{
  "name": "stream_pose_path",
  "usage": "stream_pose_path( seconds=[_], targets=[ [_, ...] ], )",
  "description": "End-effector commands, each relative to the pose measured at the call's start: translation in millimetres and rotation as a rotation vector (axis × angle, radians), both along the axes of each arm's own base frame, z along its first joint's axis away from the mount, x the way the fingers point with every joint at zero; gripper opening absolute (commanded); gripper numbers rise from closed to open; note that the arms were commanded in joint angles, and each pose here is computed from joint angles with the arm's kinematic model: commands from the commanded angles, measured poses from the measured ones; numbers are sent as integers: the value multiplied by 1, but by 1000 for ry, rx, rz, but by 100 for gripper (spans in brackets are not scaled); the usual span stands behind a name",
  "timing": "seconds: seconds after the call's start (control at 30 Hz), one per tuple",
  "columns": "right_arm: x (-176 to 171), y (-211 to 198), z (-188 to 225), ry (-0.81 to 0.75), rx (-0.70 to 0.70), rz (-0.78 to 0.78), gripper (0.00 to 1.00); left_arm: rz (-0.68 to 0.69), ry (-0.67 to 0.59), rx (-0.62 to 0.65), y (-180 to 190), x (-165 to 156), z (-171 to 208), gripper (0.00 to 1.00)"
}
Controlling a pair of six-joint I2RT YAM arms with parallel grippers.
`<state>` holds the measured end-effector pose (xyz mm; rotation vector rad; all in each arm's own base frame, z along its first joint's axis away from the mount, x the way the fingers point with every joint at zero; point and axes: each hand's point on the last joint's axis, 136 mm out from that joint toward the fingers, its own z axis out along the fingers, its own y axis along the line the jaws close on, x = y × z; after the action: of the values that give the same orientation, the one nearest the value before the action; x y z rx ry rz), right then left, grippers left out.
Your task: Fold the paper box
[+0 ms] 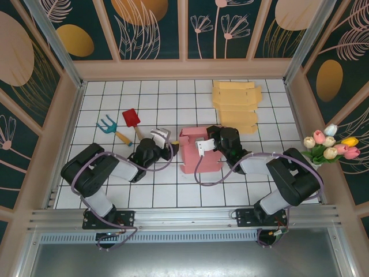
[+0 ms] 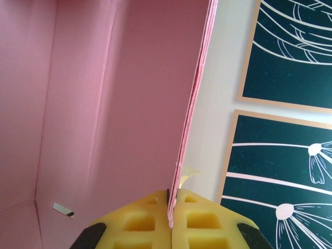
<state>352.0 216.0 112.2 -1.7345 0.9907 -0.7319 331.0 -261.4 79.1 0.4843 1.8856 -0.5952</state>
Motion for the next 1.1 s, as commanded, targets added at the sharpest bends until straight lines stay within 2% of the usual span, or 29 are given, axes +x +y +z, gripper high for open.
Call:
stream_pose_path(
  seconds=[0.0,0.33,0.5,0.6,0.77,1.07],
  targets=[
    [-21,2,-44,126,-94,63,0,-63,-31,-22,-15,4,9,58],
    [-22,1,-52,119,-131,63,0,-81,5,-14,-26,11,-8,49],
    [-24,2,-55,121,-142,67,0,-48,22,-93,-33,19,-1,42],
    [-23,0,-59,120,-164,61,0,-14,19,-97,-40,24,0,37],
    [-25,0,-66,124,-193,62,0,-1,38,-112,-57,28,-8,37],
    [-24,0,-68,131,-202,56,0,201,7,-86,-49,51,-7,32]
  ],
)
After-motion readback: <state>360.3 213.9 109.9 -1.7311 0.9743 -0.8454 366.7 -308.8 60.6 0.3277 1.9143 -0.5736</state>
